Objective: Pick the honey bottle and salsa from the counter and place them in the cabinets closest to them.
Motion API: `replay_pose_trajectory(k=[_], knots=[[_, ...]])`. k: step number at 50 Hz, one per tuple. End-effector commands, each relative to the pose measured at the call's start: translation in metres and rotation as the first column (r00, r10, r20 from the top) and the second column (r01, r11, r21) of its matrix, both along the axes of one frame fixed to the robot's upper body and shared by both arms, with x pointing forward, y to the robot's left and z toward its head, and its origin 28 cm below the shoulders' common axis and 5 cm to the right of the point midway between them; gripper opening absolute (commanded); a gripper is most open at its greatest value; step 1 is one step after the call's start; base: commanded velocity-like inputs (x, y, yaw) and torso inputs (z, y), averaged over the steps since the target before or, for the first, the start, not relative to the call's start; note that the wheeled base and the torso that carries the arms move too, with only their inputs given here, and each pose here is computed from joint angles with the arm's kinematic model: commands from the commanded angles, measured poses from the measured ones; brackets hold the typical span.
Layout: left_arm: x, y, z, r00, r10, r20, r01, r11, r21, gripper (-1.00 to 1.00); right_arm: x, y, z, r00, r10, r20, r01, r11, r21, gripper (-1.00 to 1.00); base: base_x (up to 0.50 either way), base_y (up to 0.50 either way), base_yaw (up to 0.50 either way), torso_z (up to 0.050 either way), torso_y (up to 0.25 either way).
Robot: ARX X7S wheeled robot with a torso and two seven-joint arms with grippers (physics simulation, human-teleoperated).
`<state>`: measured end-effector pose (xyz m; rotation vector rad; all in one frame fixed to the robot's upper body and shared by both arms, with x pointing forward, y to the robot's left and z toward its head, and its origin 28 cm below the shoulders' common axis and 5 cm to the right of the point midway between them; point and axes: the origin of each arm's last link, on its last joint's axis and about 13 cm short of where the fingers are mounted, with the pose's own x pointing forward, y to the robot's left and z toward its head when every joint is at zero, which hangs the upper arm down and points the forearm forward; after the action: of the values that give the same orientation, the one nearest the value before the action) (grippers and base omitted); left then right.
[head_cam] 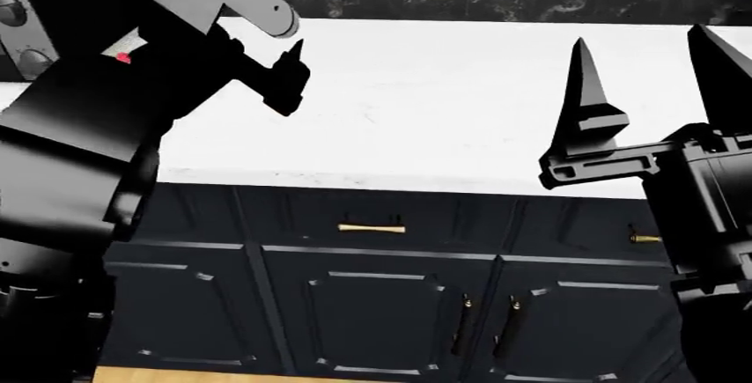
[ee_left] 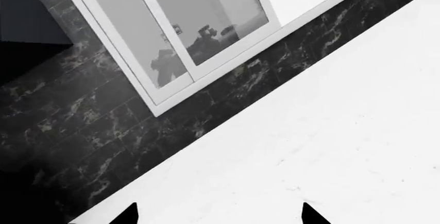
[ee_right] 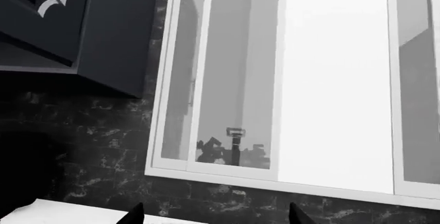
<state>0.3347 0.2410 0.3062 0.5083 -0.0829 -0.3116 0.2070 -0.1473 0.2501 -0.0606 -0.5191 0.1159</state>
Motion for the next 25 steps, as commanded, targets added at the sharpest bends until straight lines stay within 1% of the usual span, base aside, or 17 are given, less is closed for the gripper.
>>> replay_pose_trajectory(k=[1,4,7,19,25], knots=[[-0.0081,0.001,0.0098,0.995,-0.092,0.042,0.095,0.993,-0.073,1.0,-0.003,-0.003,-0.0023,1.0,-0.006,0.0,0.006,1.0,0.002,1.0,0.03,-0.5,0.0,0.0,0.0],[-0.0078,0.0044,0.013,0.992,-0.107,0.068,0.113,0.989,-0.098,1.0,-0.0039,-0.004,-0.0024,1.0,-0.007,0.001,0.007,1.0,0.003,1.0,0.03,-0.5,0.0,0.0,0.0],[-0.0074,0.0066,0.0136,0.99,-0.12,0.074,0.127,0.986,-0.106,1.0,-0.0034,-0.0049,-0.0036,1.0,-0.007,0.003,0.007,1.0,0.005,1.0,0.03,-0.5,0.0,0.0,0.0],[-0.0107,0.0079,0.013,0.983,-0.17,0.069,0.174,0.983,-0.06,1.0,-0.0067,-0.0079,0.0002,1.0,-0.017,0.022,0.017,1.0,0.013,1.0,0.03,-0.5,0.0,0.0,0.0],[-0.0121,0.0081,0.0123,0.983,-0.168,0.074,0.172,0.984,-0.046,1.0,-0.0085,-0.009,0.0007,0.999,-0.021,0.034,0.02,1.0,0.018,1.0,0.03,-0.5,0.0,0.0,0.0]])
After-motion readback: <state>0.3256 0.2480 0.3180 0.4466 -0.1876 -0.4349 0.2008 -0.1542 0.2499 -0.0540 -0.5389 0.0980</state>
